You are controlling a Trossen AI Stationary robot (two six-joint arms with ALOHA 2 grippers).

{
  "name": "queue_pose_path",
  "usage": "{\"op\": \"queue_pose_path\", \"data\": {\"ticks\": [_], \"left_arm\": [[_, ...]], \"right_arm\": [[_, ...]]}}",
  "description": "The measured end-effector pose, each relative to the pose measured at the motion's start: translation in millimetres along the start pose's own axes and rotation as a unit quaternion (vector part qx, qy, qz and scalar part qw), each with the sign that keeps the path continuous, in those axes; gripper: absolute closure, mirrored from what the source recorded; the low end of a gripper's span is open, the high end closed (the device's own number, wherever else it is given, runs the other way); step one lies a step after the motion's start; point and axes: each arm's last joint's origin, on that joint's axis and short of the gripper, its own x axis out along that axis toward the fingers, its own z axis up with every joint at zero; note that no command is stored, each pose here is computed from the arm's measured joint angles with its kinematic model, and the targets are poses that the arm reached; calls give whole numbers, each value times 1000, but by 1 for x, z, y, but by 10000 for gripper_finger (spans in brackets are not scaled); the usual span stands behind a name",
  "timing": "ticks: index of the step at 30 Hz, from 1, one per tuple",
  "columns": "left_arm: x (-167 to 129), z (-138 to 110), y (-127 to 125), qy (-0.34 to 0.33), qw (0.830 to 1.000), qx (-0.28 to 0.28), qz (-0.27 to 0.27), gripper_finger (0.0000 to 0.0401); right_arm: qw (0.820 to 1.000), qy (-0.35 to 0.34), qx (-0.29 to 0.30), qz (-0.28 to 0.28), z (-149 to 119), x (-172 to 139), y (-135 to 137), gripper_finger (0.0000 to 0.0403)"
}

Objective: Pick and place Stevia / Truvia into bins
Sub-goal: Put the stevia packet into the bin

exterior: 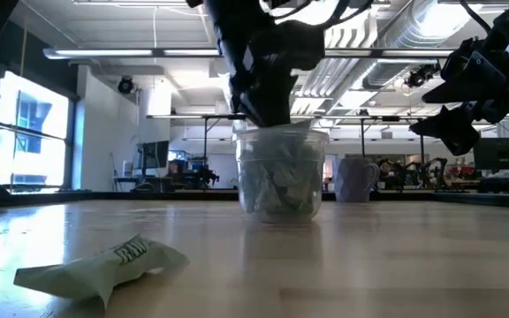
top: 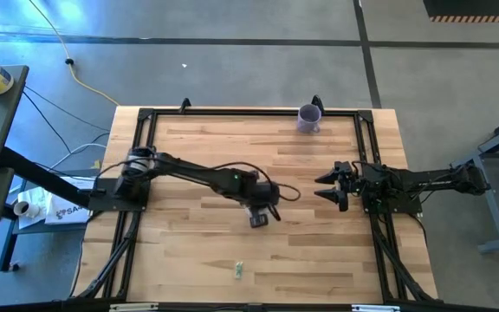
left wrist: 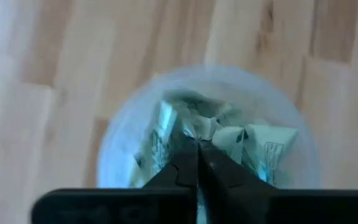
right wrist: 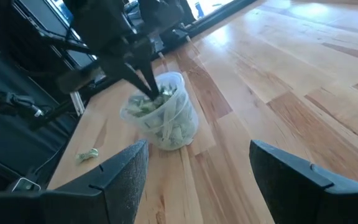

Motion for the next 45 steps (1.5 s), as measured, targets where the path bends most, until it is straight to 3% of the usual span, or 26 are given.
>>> {"op": "queue_pose_path", "data": {"ticks": [3,6,12,16,21,25,28,30,35,39,45], "left_arm": [[1,0,-1,16,999,-25,-31,319],[-11,-4,-3,44,998,-43,-27,263],[-98,22,-18,-57,997,-56,0,179],[-111,18,-33,-61,996,-59,9,156],[-90,-20,-69,28,984,-172,-35,161],[-72,-40,-105,3,954,-293,-69,166],[-51,-61,-126,33,933,-354,-53,166],[-33,-74,-142,56,923,-378,-40,166],[-14,-90,-176,77,903,-416,-78,167],[-3,-104,-188,92,888,-447,-65,167],[12,-121,-196,109,890,-442,-29,168]], "right_arm": [[1000,-2,0,1,0,0,0,132],[1000,-4,0,2,1,-1,0,132],[1000,-4,0,2,1,-1,0,132],[1000,-4,0,2,1,-1,0,132],[1000,-4,0,2,1,-1,0,132],[1000,-4,0,2,1,-1,0,132],[1000,-4,0,2,1,-1,0,132],[1000,-4,0,2,1,-1,0,132],[1000,-4,0,2,1,-1,0,132],[1000,-4,0,2,1,-1,0,132],[1000,-1,0,1,0,0,0,132]]}}
